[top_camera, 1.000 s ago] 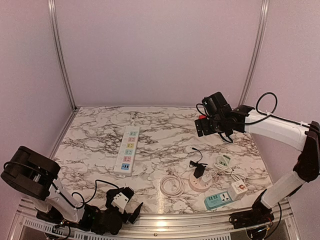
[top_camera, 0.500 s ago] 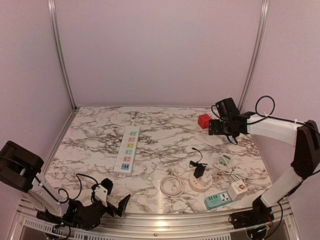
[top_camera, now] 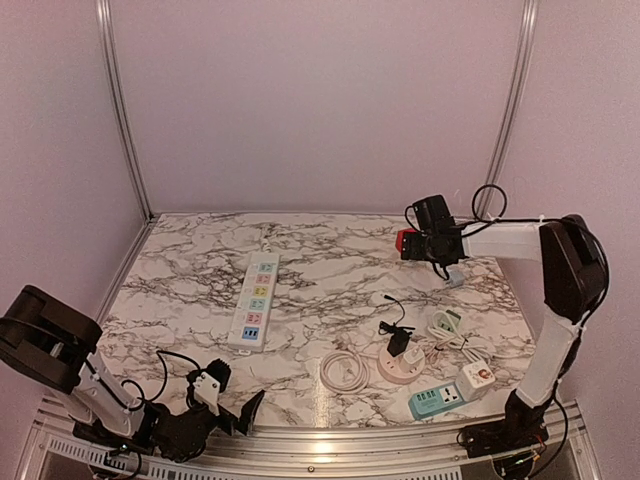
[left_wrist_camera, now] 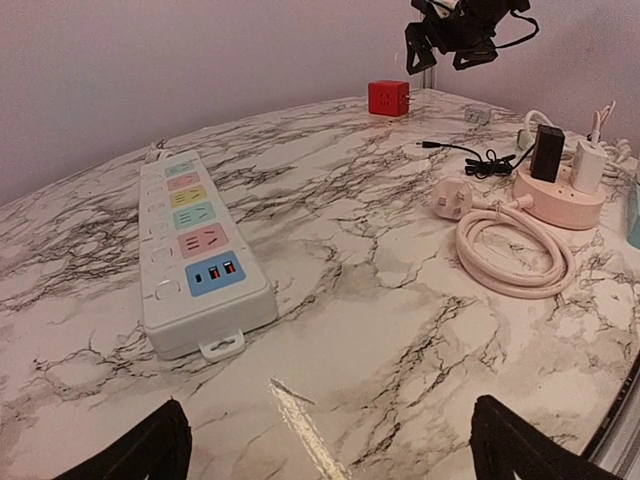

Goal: Insert the plug
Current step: Pick up the plug from the corner of the board.

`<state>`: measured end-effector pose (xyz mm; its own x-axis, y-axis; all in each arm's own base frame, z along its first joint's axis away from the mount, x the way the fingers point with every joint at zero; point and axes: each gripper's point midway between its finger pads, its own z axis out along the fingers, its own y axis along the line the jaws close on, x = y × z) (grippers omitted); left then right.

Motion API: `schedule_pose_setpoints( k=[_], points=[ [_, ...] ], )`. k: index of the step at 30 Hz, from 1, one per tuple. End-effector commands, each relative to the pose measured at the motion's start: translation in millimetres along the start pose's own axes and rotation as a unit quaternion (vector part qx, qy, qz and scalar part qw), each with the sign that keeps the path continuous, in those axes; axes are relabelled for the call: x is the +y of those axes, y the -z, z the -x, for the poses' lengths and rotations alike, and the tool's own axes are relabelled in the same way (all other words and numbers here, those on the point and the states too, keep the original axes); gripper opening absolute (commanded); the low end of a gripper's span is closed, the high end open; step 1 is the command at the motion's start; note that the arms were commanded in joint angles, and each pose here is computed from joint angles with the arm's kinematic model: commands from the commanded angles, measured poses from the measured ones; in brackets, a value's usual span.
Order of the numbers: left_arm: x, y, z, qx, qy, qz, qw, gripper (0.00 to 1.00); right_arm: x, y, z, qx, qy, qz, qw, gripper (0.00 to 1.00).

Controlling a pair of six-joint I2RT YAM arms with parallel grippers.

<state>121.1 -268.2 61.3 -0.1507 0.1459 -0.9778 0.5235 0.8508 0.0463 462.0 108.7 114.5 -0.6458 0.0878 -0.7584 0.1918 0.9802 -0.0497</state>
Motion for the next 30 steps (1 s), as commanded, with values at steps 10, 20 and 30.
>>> schedule_pose_setpoints(
  k=[10, 20, 30],
  points=[
    [26.8, 9.3, 9.4, -0.024, 0.015, 0.029, 0.999, 0.99, 36.1, -94.1, 49.3, -0.010, 0.057, 0.014, 0.998, 0.99],
    [20.1, 5.8, 4.6, -0.019, 0.007, 0.026, 0.999, 0.99, 19.6, -123.6, 49.5, -0.003, 0.073, 0.002, 0.997, 0.99],
    [16.3, 1.7, 1.0, -0.017, -0.007, 0.034, 0.999, 0.99, 45.4, -129.8, 43.6, -0.012, 0.102, 0.085, 0.991, 0.68]
  ],
)
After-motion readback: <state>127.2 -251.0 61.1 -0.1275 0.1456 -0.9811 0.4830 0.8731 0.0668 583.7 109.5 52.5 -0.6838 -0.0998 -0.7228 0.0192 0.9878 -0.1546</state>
